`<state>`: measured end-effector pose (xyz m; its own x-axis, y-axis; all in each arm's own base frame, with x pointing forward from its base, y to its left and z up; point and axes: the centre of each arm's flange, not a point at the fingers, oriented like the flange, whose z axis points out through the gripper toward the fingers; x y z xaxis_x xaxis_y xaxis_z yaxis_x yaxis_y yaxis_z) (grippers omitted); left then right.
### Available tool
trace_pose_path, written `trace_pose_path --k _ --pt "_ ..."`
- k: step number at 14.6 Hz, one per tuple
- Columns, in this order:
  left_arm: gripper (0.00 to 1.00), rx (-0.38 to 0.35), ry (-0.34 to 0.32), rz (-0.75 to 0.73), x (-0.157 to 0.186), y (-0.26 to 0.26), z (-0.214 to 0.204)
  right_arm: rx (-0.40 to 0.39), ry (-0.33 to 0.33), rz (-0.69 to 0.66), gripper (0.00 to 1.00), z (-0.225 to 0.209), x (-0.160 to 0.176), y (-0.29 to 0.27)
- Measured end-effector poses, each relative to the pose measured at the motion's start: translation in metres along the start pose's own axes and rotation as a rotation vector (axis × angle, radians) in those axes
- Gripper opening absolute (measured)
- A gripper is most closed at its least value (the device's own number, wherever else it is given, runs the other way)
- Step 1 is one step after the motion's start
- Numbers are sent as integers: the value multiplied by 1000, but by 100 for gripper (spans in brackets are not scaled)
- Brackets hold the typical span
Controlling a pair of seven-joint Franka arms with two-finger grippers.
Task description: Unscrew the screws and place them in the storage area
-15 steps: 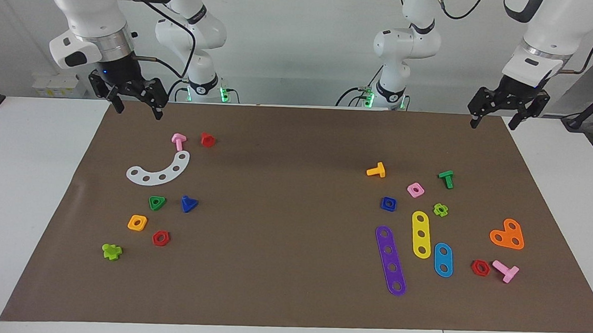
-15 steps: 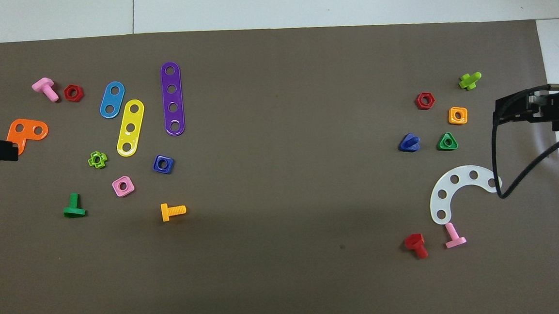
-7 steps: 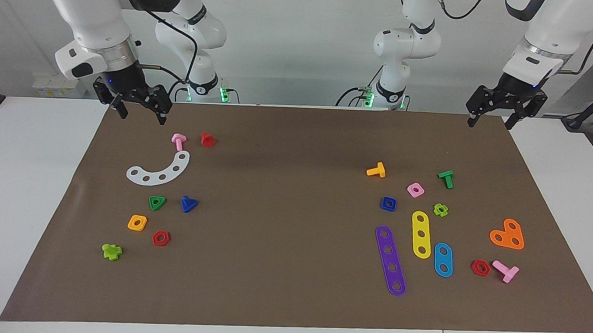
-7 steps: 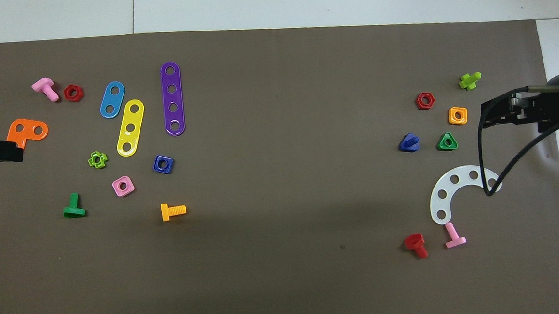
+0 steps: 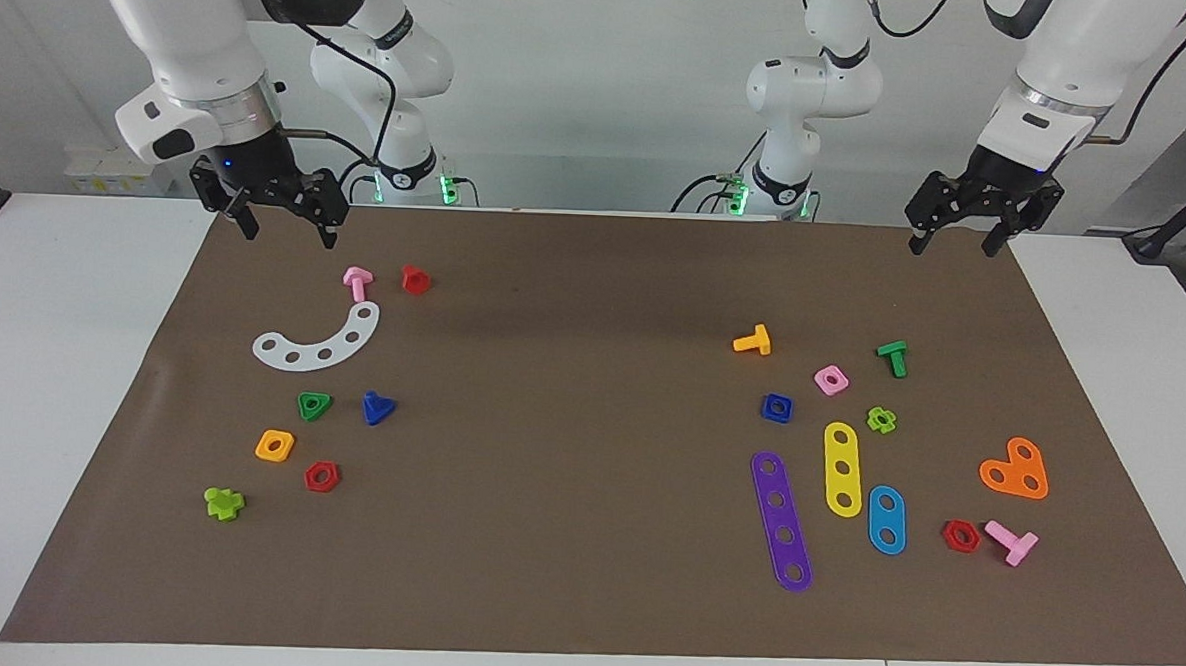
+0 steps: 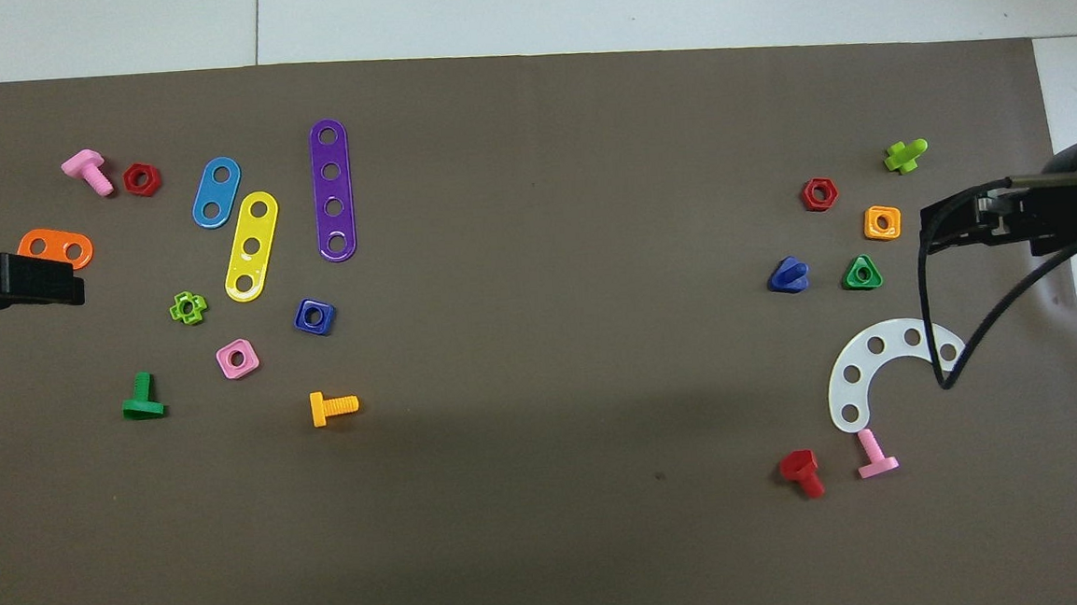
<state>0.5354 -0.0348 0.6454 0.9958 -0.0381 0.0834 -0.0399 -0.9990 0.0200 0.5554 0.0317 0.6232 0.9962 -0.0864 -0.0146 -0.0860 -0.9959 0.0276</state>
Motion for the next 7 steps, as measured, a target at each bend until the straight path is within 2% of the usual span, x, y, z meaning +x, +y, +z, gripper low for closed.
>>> trace_pose_path --k 7 --pt "100 0 0 14 0 -4 0 -1 -6 -5 100 2 -1 -2"
